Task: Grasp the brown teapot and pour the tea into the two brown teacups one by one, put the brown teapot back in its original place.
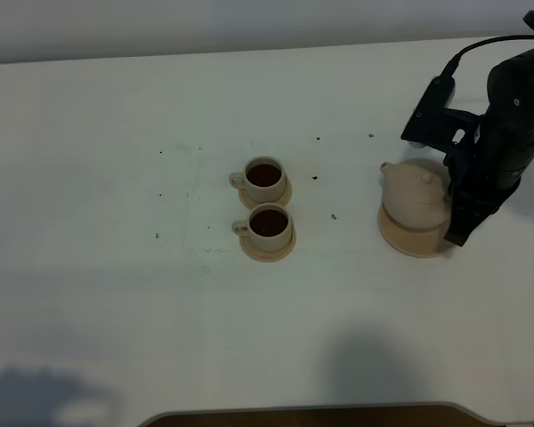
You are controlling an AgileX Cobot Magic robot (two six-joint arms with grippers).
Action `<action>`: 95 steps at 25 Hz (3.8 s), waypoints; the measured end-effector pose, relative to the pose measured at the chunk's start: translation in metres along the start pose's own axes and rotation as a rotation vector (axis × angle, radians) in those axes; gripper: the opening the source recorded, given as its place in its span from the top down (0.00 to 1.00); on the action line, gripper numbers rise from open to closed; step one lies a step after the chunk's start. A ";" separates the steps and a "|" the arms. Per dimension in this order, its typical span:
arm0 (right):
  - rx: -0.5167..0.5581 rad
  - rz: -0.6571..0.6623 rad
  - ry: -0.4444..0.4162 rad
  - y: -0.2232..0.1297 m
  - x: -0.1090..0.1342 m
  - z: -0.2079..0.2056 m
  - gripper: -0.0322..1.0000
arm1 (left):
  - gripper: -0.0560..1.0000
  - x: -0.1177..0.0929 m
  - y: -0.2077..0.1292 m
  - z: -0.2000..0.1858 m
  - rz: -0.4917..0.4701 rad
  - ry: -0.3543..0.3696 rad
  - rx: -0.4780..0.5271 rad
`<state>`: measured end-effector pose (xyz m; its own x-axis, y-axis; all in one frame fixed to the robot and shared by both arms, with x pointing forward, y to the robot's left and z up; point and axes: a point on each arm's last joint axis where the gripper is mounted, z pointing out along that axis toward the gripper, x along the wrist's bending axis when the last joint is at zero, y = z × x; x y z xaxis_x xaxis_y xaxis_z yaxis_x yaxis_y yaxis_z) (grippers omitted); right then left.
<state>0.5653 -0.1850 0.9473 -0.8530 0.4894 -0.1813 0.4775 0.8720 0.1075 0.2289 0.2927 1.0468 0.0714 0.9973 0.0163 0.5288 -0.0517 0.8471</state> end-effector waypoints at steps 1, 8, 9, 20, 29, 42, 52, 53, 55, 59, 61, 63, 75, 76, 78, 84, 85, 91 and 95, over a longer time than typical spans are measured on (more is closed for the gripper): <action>0.002 0.002 -0.001 -0.001 -0.001 0.000 0.87 | 0.60 0.000 0.000 0.000 0.000 0.000 0.000; 0.037 0.010 0.022 -0.004 -0.002 0.013 0.87 | 0.60 0.000 0.000 0.000 0.000 0.000 0.001; 0.040 0.012 0.026 -0.004 -0.002 0.015 0.87 | 0.60 0.000 0.000 0.000 0.000 0.000 0.001; 0.050 0.029 0.044 -0.004 -0.001 0.022 0.87 | 0.60 0.000 0.000 0.000 0.000 0.000 0.000; 0.051 0.066 0.044 -0.004 -0.001 0.022 0.84 | 0.60 0.000 0.000 0.000 0.000 0.000 0.000; 0.115 0.172 0.081 -0.013 0.005 -0.002 0.51 | 0.60 0.000 0.000 0.000 0.000 0.000 0.001; 0.106 0.257 0.143 -0.040 0.029 -0.094 0.55 | 0.60 0.000 0.000 0.000 0.000 0.000 0.000; 0.078 0.268 0.140 -0.044 0.033 -0.103 0.56 | 0.60 0.000 0.000 0.000 0.000 0.000 0.000; 0.029 0.289 0.142 -0.054 0.044 -0.117 0.58 | 0.60 0.000 0.000 0.000 0.000 0.000 0.000; -0.036 0.318 0.122 -0.087 0.074 -0.140 0.62 | 0.60 0.000 0.000 0.000 0.000 0.000 0.001; -0.067 0.331 0.103 -0.107 0.091 -0.147 0.64 | 0.60 0.000 0.000 0.000 0.000 0.000 0.001; -0.103 0.341 0.085 -0.126 0.108 -0.151 0.65 | 0.60 0.000 0.000 0.000 0.000 0.000 0.000; -0.359 0.420 -0.058 -0.199 0.174 -0.149 0.65 | 0.60 0.000 0.000 0.000 0.000 0.000 0.000; -0.378 0.430 -0.067 -0.199 0.174 -0.150 0.65 | 0.60 0.000 0.000 0.000 0.000 0.000 0.000; -0.407 0.465 -0.074 -0.199 0.174 -0.151 0.65 | 0.60 0.000 0.000 0.000 0.000 0.000 0.000; -0.433 0.500 -0.090 -0.198 0.172 -0.146 0.66 | 0.60 0.000 0.000 0.000 0.000 0.000 0.001; -0.433 0.502 -0.090 -0.198 0.172 -0.146 0.66 | 0.60 0.000 0.000 0.000 0.000 0.000 0.001; -0.451 0.540 -0.116 -0.201 0.172 -0.147 0.66 | 0.60 0.000 0.000 0.000 0.000 0.000 0.001; -0.490 0.658 -0.209 -0.212 0.173 -0.153 0.66 | 0.60 0.000 0.000 0.000 0.000 0.000 0.001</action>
<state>0.2837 -0.2862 1.0425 -0.3540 0.9293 -0.1052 0.6763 0.3320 0.6575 0.2290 0.2928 1.0468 0.0714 0.9973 0.0162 0.5293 -0.0516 0.8468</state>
